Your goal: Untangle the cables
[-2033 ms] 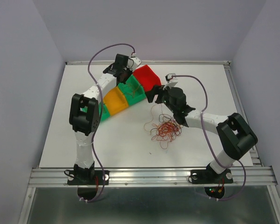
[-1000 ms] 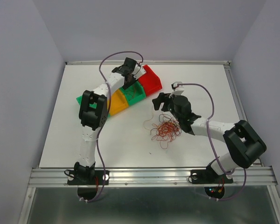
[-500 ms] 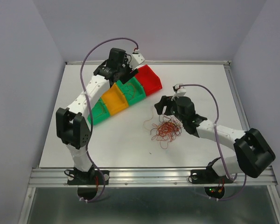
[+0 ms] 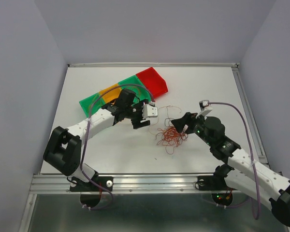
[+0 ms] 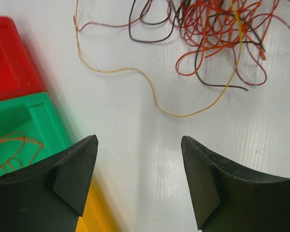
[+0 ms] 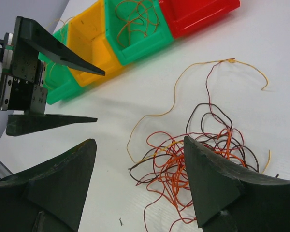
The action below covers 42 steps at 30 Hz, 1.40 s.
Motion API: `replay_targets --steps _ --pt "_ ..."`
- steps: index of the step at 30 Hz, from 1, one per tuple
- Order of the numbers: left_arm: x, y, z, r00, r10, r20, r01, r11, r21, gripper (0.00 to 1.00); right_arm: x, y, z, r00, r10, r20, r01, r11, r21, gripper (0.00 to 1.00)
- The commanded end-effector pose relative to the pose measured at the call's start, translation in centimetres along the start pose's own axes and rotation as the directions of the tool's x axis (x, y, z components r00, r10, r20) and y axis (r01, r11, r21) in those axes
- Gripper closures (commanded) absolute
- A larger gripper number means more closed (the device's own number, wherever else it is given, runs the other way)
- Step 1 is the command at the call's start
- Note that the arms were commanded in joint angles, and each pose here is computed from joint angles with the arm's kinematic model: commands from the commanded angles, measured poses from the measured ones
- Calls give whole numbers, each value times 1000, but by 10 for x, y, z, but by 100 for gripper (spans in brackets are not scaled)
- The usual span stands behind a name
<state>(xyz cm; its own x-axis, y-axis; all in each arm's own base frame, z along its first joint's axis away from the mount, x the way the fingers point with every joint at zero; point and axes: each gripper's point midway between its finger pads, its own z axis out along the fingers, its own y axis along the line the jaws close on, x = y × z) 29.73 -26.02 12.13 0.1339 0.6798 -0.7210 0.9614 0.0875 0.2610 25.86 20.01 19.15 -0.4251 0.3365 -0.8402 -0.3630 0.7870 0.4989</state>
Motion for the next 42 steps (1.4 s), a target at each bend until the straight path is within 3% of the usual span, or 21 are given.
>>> replay_targets --steps 1,12,21,30,35,39,42 --pt "-45 -13 -2 970 154 189 -163 986 29 21 15 -8 -10 999 36 -26 -35 999 22 22" --pt "-30 -60 10 950 222 221 -263 948 180 22 16 -10 -9 999 27 -27 -26 999 34 22" --pt "-21 -77 37 968 182 174 -224 938 266 30 13 -12 -12 1000 29 -5 -29 999 37 21" --pt "-24 -69 53 981 146 131 -173 958 230 38 13 -10 -14 1000 30 -1 -30 999 26 21" --pt "-21 -69 67 988 127 86 -144 962 230 51 11 -10 -16 999 31 6 -31 999 21 21" --pt "-21 -70 73 990 126 70 -139 963 229 56 10 -10 -18 999 32 16 -32 999 16 21" --pt "-21 -71 75 990 129 64 -140 964 225 76 9 -10 -19 999 33 24 -33 999 15 22"
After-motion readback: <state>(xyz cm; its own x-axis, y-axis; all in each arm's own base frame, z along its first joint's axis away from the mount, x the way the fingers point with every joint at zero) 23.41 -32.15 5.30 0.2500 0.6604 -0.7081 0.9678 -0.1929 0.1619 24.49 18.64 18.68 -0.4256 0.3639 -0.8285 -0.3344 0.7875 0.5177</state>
